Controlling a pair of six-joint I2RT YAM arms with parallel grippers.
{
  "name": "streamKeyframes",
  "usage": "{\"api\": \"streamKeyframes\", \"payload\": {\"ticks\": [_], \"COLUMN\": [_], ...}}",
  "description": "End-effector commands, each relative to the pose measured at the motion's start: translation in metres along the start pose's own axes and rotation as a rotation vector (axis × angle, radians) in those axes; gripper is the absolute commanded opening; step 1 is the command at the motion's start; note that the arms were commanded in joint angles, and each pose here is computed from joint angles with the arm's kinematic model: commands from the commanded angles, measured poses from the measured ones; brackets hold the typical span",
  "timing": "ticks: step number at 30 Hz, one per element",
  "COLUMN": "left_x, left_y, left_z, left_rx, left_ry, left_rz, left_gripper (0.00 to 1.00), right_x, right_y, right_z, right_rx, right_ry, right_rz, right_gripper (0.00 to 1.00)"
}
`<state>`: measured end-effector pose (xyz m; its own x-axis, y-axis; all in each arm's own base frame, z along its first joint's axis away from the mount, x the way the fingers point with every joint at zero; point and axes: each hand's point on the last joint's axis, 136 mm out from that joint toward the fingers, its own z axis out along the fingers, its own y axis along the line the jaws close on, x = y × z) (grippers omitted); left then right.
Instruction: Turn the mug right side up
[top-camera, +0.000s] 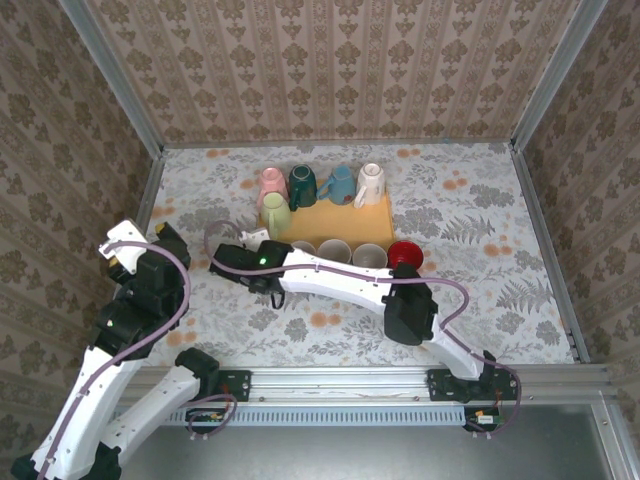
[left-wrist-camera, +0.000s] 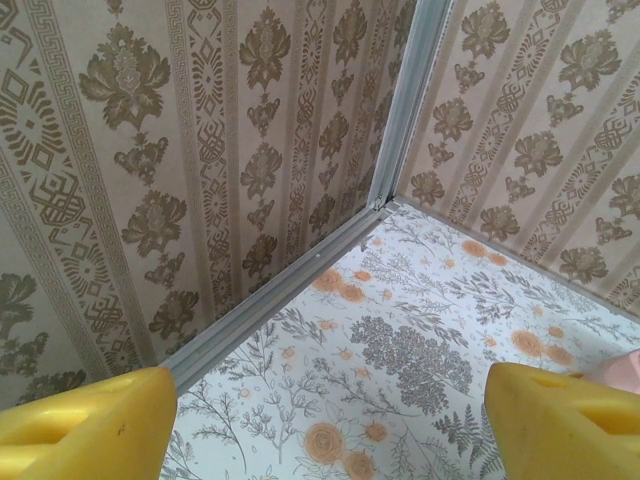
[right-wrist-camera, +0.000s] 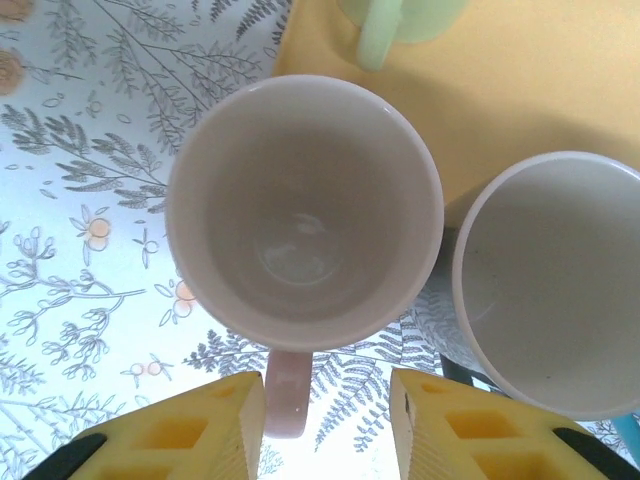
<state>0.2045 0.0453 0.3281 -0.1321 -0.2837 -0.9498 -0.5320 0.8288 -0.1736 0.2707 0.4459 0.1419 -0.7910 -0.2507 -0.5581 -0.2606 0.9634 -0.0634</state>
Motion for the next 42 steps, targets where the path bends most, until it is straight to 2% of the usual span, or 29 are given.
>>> {"api": "streamKeyframes", "payload": {"ticks": [1,8,14,17,21,26,33,38,42], "left_x": [0.001,0.007,0.016,0.020,0.025,0.030,0.034,0.036,0.036], "left_y": [-0.004,-0.018,-0.034,-0.041,-0.051,-0.058,-0.063,-0.067,-0.069], "left_z": [0.001,0.005,0.006,0.006,0.006,0.007,0.006,0.005,0.005], "left_rx": [0.016,0.060,0.130,0.164,0.201,0.235,0.255,0.278,0.290], "left_ry": [0.000,0.026,0.066,0.083,0.105,0.122,0.137,0.150,0.155], "left_rz": [0.025,0.066,0.092,0.100,0.116,0.124,0.124,0.109,0.102], "left_gripper": [0.82,0.82,0.82,0.82,0.83,0.83,0.83,0.82,0.82], "right_x": [-0.007,-0.025,-0.049,-0.063,-0.073,-0.083,-0.095,-0.102,-0.106], "right_y": [0.008,-0.023,-0.098,-0.149,-0.212,-0.257,-0.279,-0.291,-0.294], "right_z": [-0.021,-0.063,-0.077,-0.072,-0.048,-0.007,0.048,0.079,0.107], "right_rx": [-0.110,-0.329,-0.229,-0.133,-0.005,0.068,0.123,0.222,0.231], "right_ry": [-0.027,-0.133,-0.178,-0.195,-0.154,-0.079,0.018,0.047,0.056], "right_rz": [-0.015,0.084,0.171,0.275,0.440,0.555,0.592,0.612,0.664], "right_gripper": [0.38,0.38,0.39,0.44,0.44,0.44,0.48,0.48,0.48]}}
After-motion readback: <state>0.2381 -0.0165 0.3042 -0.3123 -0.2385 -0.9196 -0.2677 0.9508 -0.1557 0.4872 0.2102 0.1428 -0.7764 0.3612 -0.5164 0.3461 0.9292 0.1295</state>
